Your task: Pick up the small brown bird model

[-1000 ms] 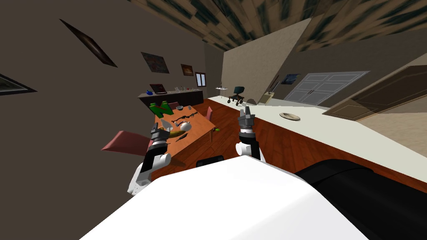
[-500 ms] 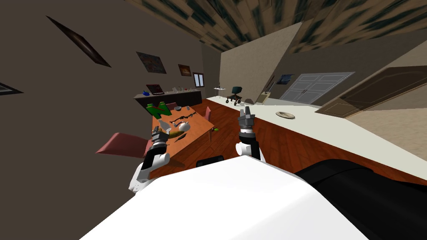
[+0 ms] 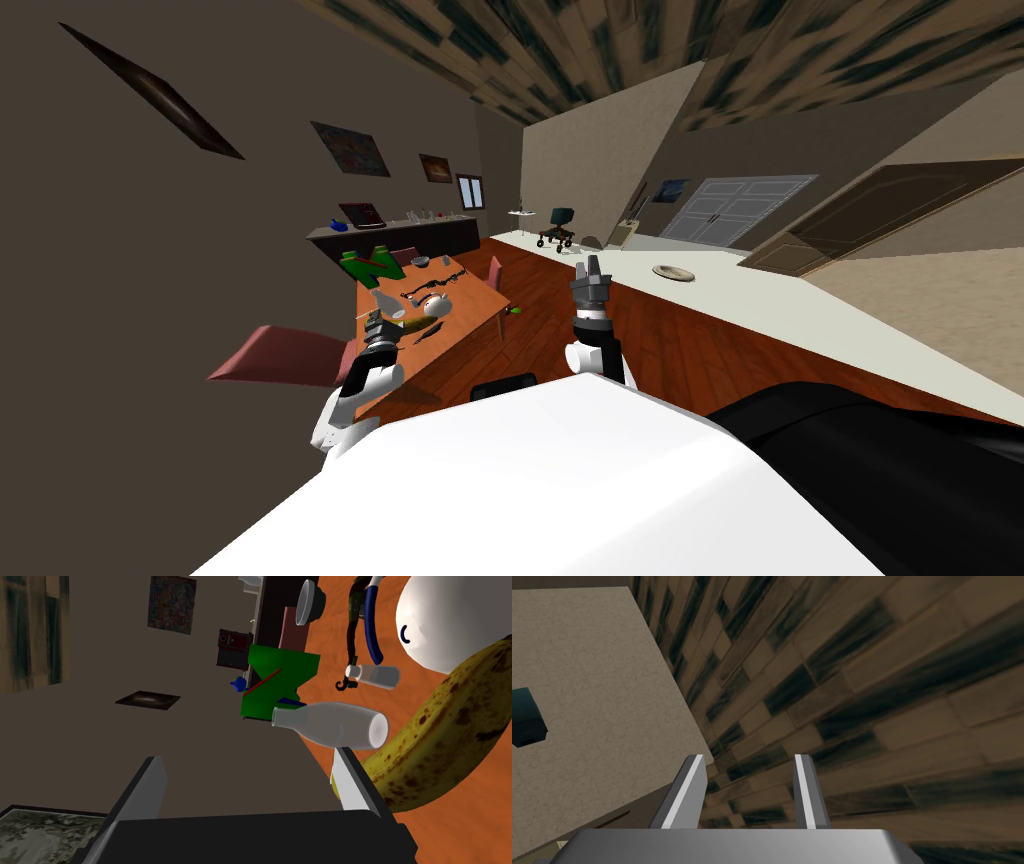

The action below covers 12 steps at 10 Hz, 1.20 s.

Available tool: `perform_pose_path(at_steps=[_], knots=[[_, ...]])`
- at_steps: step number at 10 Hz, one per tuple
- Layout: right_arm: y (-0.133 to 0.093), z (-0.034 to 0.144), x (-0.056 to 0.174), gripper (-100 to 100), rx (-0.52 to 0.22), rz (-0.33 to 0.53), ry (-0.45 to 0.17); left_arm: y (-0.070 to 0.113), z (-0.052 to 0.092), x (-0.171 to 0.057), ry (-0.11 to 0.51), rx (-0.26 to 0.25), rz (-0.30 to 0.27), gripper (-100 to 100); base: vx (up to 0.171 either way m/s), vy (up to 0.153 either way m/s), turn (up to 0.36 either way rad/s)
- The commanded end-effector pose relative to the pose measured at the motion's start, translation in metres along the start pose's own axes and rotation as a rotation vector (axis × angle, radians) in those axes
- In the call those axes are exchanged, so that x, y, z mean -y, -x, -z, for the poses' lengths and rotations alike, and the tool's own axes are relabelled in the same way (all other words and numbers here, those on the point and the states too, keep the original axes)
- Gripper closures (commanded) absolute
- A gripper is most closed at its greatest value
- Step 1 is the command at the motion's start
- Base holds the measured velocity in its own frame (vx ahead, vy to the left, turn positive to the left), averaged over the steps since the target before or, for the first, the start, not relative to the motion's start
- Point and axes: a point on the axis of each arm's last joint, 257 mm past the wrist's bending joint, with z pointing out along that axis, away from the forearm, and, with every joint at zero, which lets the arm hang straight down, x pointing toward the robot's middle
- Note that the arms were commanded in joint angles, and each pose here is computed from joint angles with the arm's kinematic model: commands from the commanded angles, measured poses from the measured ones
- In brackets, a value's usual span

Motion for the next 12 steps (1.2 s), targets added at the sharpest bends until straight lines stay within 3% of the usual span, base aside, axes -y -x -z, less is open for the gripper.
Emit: perform_pose_path(at_steps=[1,6,8,12], knots=[[0.000,0.000,0.000,0,0.000,0.000,0.000,0.018,-0.007,-0.018,0.056,0.048,0.006,-100,0.008,-0.011,-0.143],[0.000,0.000,0.000,0,0.000,0.000,0.000,0.065,-0.012,-0.076,0.234,0.166,0.016,-100,0.021,-0.011,-0.075],[0.000,0.000,0.000,0,0.000,0.000,0.000,0.077,-0.012,-0.086,0.275,0.196,0.019,-100,0.029,-0.009,-0.059],[0.000,0.000,0.000,0,0.000,0.000,0.000,0.105,-0.005,-0.125,0.392,0.270,0.027,-100,0.034,-0.008,-0.056]])
